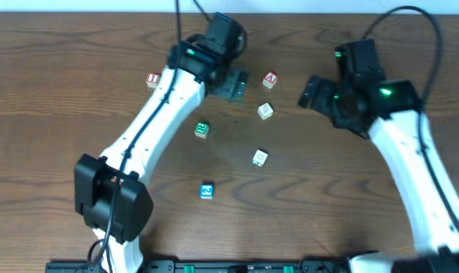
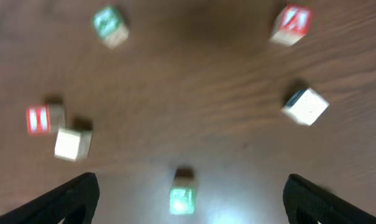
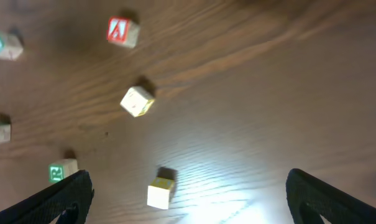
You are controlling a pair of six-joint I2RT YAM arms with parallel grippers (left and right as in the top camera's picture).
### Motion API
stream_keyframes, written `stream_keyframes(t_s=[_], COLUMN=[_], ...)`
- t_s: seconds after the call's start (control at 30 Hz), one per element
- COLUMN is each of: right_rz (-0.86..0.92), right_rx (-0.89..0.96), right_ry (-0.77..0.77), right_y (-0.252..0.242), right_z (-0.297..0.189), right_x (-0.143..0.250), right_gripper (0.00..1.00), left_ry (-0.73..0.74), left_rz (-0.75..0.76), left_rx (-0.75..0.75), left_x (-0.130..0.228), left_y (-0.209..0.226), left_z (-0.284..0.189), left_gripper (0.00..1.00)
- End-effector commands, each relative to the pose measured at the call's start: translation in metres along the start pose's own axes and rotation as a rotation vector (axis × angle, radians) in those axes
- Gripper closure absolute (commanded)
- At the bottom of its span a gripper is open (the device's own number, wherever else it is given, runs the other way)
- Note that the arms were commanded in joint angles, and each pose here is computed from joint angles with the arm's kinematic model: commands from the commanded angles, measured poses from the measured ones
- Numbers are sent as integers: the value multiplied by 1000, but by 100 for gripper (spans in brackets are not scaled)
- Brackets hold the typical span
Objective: Spell out Ai2
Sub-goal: 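Move the left gripper over the red A block, then lower the left gripper and grasp the red A block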
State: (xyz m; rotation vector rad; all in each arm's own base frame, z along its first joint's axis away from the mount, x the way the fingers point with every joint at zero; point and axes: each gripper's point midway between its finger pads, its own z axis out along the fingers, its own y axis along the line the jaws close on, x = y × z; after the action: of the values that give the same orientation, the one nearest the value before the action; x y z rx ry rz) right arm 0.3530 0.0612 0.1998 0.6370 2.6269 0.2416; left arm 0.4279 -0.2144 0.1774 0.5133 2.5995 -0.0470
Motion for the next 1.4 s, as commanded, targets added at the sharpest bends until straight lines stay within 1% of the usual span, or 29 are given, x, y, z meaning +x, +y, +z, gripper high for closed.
stream_keyframes(t_s=[0.0,0.13,0.2,0.3,0.37,0.43,0.53,0.73,0.87,1.1,1.23,1.3,1.33,1.37], right_rz=[21,19,27,24,27,27,23,-10,-22,-33,-37,-38,-41,-41], right_rx=[-15,-41,-60,-76,-62,-47,-21,42,66,58,59,60,61,61], right_ry=[-143,-239,-296,-357,-362,-339,-300,-232,-196,-221,-218,-217,-217,-217], right_y=[-17,-34,-42,-50,-57,-61,-65,-70,-71,-70,-71,-71,-71,-71], right_z=[-50,-92,-117,-143,-150,-149,-143,-122,-113,-118,-117,-117,-117,-117], right_x=[-23,-27,-25,-19,-12,-5,1,1,3,0,0,0,0,0], right_gripper=[1,1,1,1,1,1,1,1,1,1,1,1,1,1], left_ry=[-72,-119,-138,-167,-187,-211,-248,-286,-287,-271,-277,-278,-273,-267], left_rz=[49,126,174,182,189,218,278,291,293,289,279,279,279,277], left_rx=[-37,108,184,201,208,228,307,324,326,309,289,289,289,289], left_x=[-19,-32,-38,-46,-50,-55,-58,-62,-60,-52,-53,-52,-51,-48], left_y=[-1,-31,-48,-59,-66,-75,-94,-110,-114,-113,-110,-111,-111,-111], left_z=[-1,12,27,53,65,78,89,119,135,161,167,171,174,177], left_gripper=[5,5,5,4,5,5,5,5,5,4,4,2,0,0])
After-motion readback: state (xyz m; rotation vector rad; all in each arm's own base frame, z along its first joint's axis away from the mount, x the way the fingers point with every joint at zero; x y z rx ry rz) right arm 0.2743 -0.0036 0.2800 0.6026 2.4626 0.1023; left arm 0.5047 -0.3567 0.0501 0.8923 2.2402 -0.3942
